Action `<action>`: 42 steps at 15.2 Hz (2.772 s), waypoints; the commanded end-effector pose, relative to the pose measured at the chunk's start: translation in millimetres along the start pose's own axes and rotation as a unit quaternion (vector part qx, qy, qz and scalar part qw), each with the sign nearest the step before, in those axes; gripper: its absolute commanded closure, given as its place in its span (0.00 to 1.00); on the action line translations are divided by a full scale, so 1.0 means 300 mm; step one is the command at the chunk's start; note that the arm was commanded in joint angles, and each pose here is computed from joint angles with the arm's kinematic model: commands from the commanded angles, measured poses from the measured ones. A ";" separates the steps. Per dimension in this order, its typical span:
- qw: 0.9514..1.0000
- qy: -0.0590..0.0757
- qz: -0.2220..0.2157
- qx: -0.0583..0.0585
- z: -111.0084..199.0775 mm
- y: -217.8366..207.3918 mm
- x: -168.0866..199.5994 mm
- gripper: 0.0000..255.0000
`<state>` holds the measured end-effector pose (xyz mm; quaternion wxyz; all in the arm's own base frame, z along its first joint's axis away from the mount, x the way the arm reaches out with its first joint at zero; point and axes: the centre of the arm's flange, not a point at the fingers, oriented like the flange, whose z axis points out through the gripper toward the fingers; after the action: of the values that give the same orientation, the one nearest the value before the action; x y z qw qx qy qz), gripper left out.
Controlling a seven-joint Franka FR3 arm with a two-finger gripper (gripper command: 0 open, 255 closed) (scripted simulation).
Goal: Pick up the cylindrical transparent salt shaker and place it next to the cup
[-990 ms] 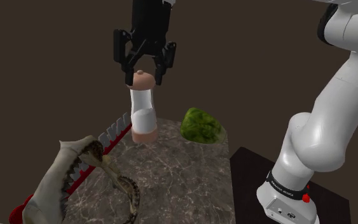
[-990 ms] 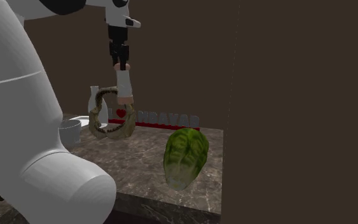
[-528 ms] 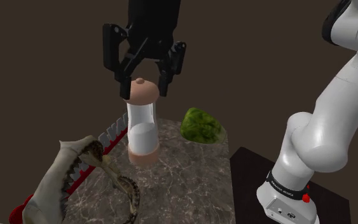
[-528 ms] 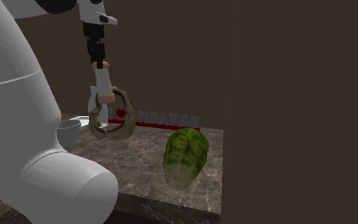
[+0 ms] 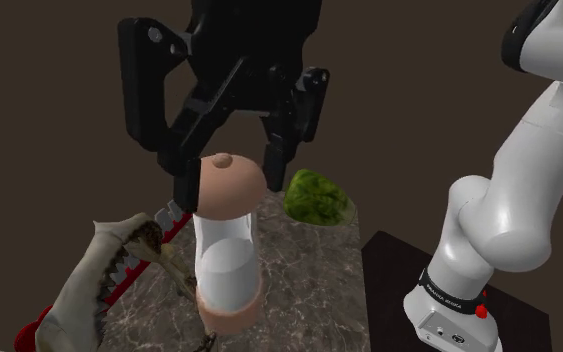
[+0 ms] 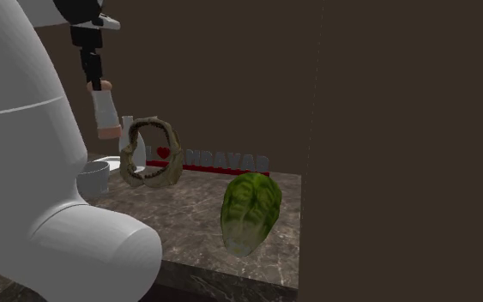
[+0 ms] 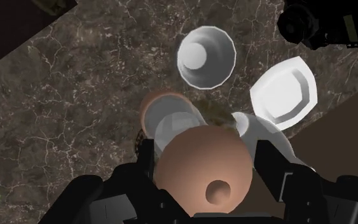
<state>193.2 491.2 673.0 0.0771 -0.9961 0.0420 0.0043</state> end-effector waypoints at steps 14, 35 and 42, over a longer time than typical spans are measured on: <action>1.000 0.000 0.001 0.000 -0.014 -0.344 -0.563 1.00; 1.000 0.000 0.001 0.000 0.262 -0.415 -0.746 1.00; 1.000 0.000 0.001 0.000 0.384 -0.396 -0.744 1.00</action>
<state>-19.2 644.8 586.5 0.0772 -0.9961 0.0429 0.0045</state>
